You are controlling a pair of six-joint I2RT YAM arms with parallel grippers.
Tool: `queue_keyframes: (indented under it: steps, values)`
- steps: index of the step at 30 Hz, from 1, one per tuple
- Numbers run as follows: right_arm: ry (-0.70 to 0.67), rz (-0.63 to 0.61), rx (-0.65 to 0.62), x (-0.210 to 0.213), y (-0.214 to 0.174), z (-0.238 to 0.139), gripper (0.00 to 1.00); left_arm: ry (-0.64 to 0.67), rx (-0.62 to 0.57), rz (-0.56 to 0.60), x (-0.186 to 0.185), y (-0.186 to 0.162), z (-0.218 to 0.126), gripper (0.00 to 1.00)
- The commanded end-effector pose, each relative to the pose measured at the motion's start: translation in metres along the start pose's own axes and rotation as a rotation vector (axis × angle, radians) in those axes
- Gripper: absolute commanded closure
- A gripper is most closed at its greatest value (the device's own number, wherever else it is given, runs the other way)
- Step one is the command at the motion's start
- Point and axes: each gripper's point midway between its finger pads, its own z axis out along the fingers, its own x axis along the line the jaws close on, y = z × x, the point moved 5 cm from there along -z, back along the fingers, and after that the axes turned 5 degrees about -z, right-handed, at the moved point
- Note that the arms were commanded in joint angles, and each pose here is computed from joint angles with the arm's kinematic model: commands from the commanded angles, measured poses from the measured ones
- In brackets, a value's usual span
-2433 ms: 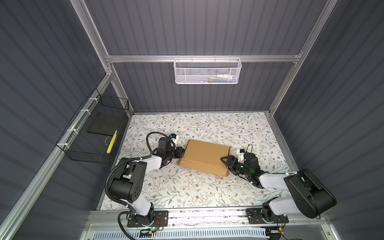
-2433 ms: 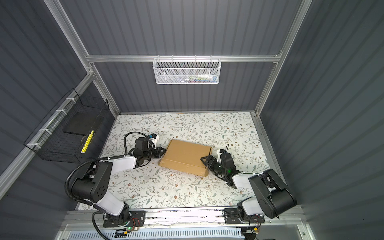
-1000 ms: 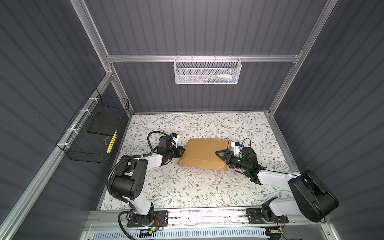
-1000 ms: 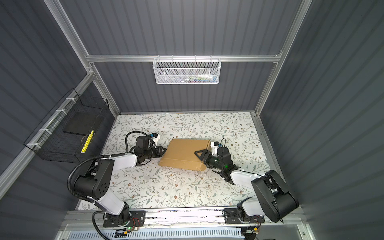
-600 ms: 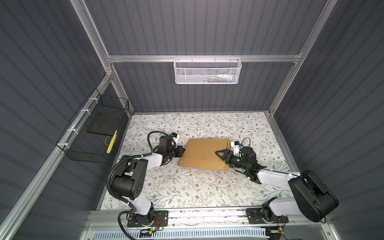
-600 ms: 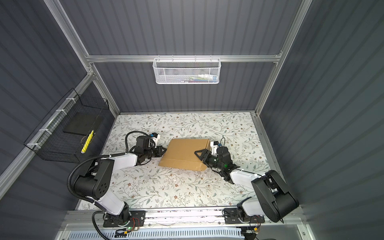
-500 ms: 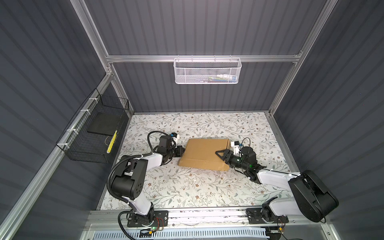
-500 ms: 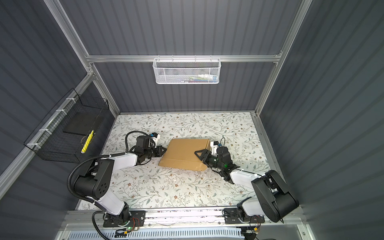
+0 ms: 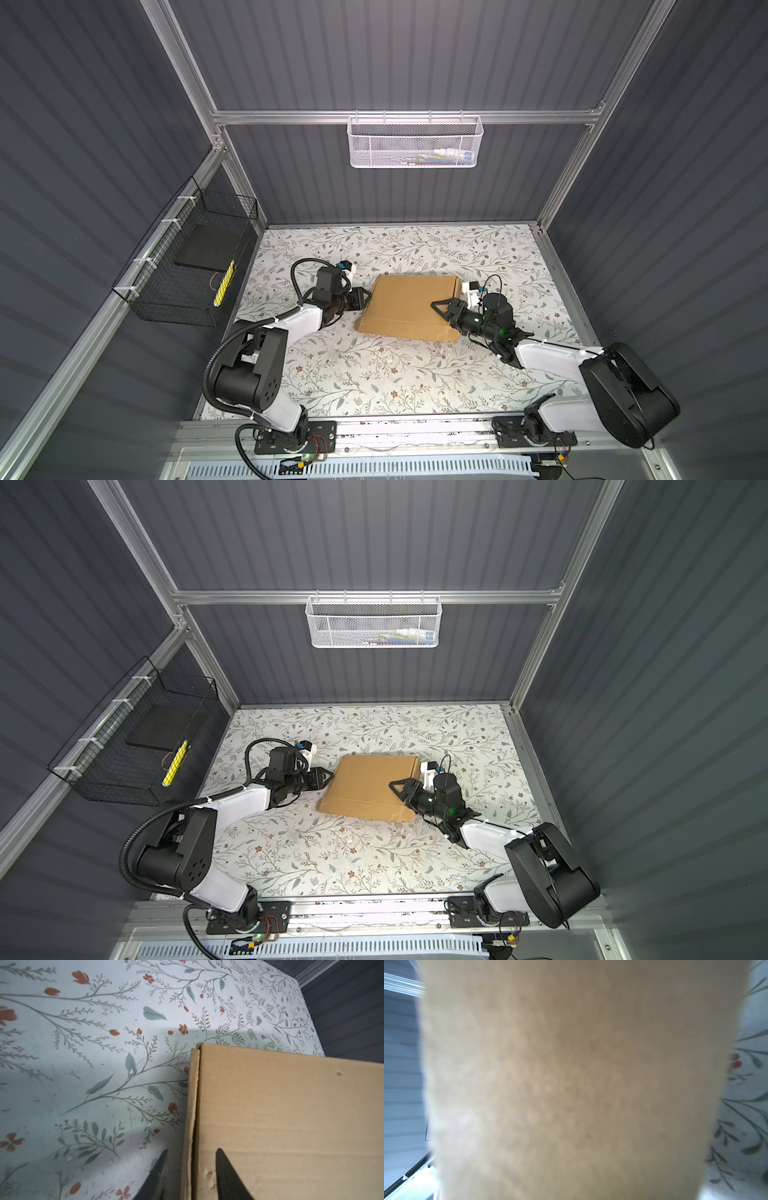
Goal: Fold the paper box
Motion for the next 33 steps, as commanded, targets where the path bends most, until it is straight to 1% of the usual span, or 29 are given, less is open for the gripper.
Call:
queue_keyframes:
  steps: [1, 3, 7, 20, 28, 29, 30, 33]
  values:
    - [0.036, -0.049, -0.026, 0.012, 0.006, -0.003, 0.44, -0.019, -0.064, 0.008, -0.013, 0.025, -0.021, 0.58]
    - [0.044, -0.06, -0.03, 0.014, 0.008, -0.005, 0.45, -0.022, -0.086, 0.0, -0.013, 0.031, -0.029, 0.55]
    - [0.053, -0.087, -0.028, 0.02, 0.013, -0.011, 0.45, -0.073, -0.102, -0.028, -0.017, 0.039, -0.039, 0.5]
    - [0.033, -0.156, -0.024, 0.03, 0.026, -0.033, 0.46, -0.247, -0.074, -0.064, -0.032, 0.034, -0.036, 0.46]
    - [0.025, -0.164, -0.007, 0.023, 0.027, -0.037, 0.47, -0.292, -0.088, -0.051, -0.036, 0.028, -0.042, 0.41]
    - [0.026, -0.165, -0.008, 0.023, 0.027, -0.037, 0.47, -0.295, -0.088, -0.052, -0.036, 0.028, -0.042, 0.4]
    - [0.028, -0.167, -0.006, 0.022, 0.027, -0.037, 0.47, -0.296, -0.085, -0.055, -0.036, 0.027, -0.042, 0.36]
    - [0.033, -0.172, 0.0, 0.023, 0.028, -0.036, 0.48, -0.306, -0.086, -0.054, -0.037, 0.027, -0.042, 0.34]
